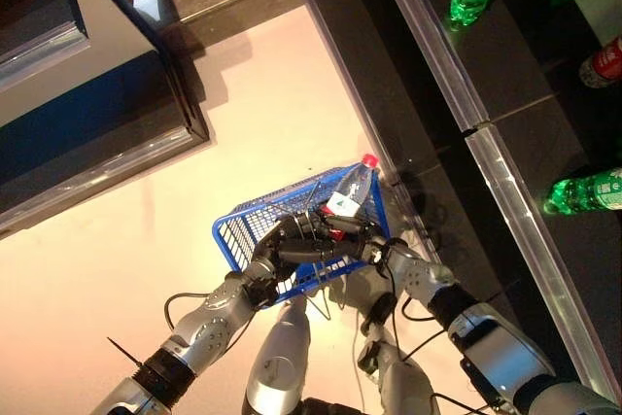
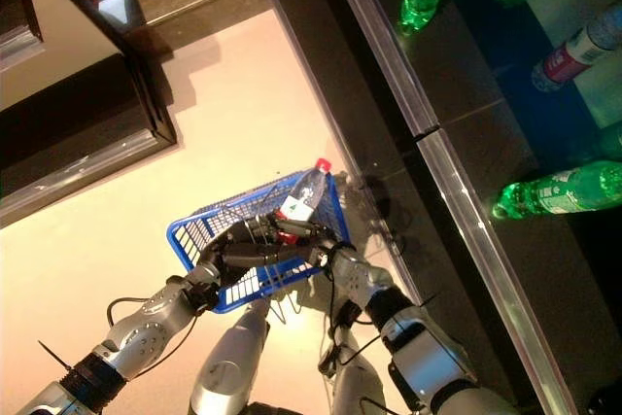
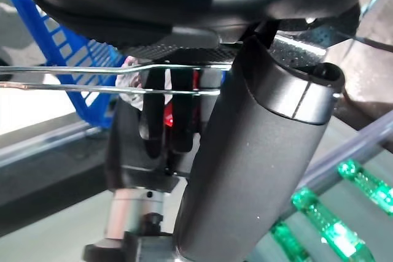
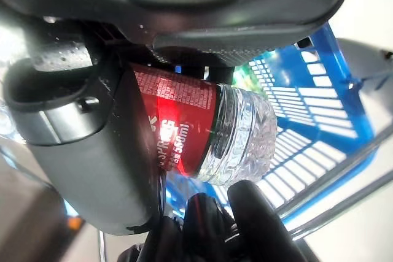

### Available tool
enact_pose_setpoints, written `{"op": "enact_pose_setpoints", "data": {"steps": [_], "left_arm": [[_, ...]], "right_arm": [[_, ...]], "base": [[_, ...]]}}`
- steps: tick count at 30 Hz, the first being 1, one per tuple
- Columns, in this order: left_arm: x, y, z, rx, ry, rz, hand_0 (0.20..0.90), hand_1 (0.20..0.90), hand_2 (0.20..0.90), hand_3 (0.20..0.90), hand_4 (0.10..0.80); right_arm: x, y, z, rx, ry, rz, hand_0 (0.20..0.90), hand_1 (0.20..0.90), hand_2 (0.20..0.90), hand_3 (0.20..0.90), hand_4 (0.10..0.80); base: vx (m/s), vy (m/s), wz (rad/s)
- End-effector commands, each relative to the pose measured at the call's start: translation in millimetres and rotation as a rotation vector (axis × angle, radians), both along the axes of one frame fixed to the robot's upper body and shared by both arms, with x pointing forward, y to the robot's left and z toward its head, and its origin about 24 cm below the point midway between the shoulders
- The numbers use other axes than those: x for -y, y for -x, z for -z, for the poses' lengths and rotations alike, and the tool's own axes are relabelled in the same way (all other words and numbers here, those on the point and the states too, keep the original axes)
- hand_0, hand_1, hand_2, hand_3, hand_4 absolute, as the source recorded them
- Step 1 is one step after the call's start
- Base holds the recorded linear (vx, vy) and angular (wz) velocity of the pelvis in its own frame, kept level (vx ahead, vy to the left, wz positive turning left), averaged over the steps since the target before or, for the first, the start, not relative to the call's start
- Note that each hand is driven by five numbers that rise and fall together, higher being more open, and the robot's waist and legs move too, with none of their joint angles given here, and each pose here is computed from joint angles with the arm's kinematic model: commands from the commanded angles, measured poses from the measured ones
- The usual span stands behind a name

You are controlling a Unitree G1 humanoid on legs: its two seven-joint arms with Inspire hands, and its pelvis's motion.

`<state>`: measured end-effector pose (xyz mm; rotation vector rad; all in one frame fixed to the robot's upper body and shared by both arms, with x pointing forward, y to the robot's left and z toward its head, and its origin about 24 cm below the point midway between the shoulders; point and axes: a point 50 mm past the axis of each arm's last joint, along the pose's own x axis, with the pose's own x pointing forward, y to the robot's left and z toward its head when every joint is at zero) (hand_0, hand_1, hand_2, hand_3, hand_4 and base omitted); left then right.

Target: Pick up the drink and place into the basket.

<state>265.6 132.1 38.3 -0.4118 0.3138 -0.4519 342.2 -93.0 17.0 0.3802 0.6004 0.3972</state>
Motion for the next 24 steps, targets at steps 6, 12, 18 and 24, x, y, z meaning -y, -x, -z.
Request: {"op": "enact_pose_setpoints", "data": {"steps": [6, 12, 18, 24], "left_arm": [[87, 29, -151, 0.671, 0.462, 0.545, 0.300, 0.300, 0.300, 0.200, 0.100], [91, 26, -153, 0.671, 0.444, 0.523, 0.300, 0.300, 0.300, 0.200, 0.100], [93, 24, -156, 0.671, 0.427, 0.496, 0.300, 0.300, 0.300, 0.200, 0.100], [81, 21, -162, 0.695, 0.396, 0.429, 0.300, 0.300, 0.300, 0.200, 0.100]], "right_arm": [[-96, 32, -17, 0.158, 0.076, -0.723, 0.300, 0.300, 0.300, 0.200, 0.100], [-80, 16, -16, 0.242, 0.407, -0.712, 0.300, 0.300, 0.300, 0.200, 0.100], [-59, -5, -26, 0.345, 0.642, -0.528, 0.300, 0.300, 0.300, 0.200, 0.100], [-42, -19, -75, 0.596, 0.743, -0.257, 0.300, 0.300, 0.300, 0.200, 0.100]], "base": [[0.006, -0.011, 0.05], [0.006, -0.017, 0.00], [0.007, -0.016, 0.00], [0.000, 0.000, 0.00]]}}
